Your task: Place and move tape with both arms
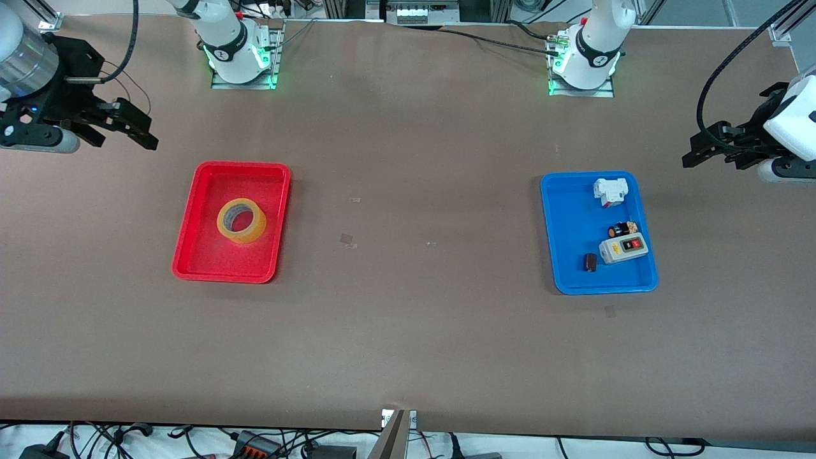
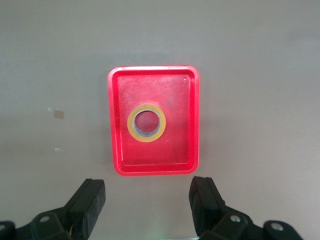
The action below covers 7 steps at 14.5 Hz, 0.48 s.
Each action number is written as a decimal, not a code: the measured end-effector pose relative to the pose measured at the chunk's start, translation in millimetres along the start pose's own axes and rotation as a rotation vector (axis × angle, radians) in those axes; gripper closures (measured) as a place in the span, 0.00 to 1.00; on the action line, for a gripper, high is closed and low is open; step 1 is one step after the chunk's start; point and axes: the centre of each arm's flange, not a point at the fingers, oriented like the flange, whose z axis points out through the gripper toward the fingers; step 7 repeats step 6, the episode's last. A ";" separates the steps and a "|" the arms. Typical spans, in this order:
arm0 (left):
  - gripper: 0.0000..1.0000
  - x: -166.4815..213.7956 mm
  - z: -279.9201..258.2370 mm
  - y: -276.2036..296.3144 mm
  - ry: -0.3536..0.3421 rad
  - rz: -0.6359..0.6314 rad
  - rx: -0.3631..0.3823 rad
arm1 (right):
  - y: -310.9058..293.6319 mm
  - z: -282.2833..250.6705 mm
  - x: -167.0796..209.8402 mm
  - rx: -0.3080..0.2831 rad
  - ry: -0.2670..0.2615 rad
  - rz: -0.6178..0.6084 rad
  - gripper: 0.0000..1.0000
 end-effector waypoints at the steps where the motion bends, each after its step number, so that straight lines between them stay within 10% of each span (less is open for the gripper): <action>1: 0.00 0.0 0.0 0.0 0.000 0.000 0.000 | 10.3 -2.8 2.0 0.002 0.006 0.003 0.01; 7: 0.00 0.1 0.1 0.0 0.000 0.000 0.000 | 34.1 -11.5 3.1 0.004 0.006 0.027 0.02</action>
